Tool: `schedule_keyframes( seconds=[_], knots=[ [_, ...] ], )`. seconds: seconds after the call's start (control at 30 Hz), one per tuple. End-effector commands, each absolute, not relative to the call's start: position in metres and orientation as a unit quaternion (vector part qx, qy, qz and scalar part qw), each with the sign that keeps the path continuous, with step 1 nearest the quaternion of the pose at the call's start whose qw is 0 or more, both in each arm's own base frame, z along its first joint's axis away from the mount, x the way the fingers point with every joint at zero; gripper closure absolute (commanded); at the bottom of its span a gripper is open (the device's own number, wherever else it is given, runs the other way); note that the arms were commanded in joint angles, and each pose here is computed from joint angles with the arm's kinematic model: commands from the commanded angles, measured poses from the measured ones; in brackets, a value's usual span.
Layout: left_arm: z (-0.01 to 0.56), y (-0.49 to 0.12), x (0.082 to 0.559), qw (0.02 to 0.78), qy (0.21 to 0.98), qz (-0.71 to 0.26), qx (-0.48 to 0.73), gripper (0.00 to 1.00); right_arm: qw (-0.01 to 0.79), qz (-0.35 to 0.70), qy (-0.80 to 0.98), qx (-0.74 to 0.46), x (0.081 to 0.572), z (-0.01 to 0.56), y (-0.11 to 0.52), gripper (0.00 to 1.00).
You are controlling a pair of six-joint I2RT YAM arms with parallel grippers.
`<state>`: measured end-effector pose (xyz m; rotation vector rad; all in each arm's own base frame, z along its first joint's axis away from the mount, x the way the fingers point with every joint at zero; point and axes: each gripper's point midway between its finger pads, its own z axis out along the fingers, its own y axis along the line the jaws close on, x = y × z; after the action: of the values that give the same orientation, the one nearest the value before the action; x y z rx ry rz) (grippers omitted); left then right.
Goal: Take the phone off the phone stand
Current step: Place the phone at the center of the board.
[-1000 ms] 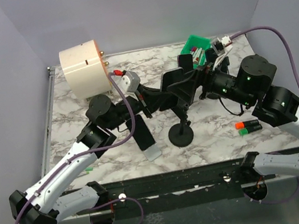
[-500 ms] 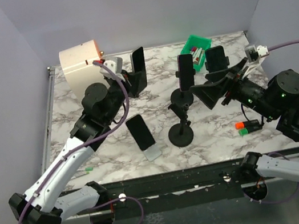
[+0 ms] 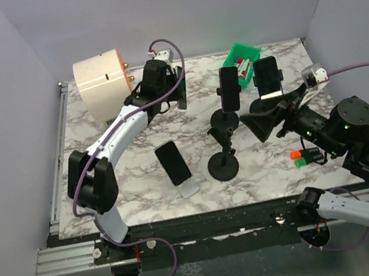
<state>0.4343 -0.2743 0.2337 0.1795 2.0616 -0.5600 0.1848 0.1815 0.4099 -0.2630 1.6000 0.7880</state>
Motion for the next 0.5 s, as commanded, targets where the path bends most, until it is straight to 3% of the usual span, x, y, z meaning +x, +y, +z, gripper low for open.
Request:
schedule_keyframes(
  seconds=[0.0, 0.47],
  knots=[
    [0.238, -0.294, 0.463, 0.454, 0.845, -0.276, 0.061, 1.00, 0.633, 0.325, 0.693, -0.116, 0.179, 0.411, 0.167, 0.00],
    [0.142, -0.336, 0.515, 0.358, 0.881, -0.309, -0.006, 1.00, 0.638, 0.321, 0.690, -0.117, 0.176, 0.403, 0.160, 0.00]
  ],
)
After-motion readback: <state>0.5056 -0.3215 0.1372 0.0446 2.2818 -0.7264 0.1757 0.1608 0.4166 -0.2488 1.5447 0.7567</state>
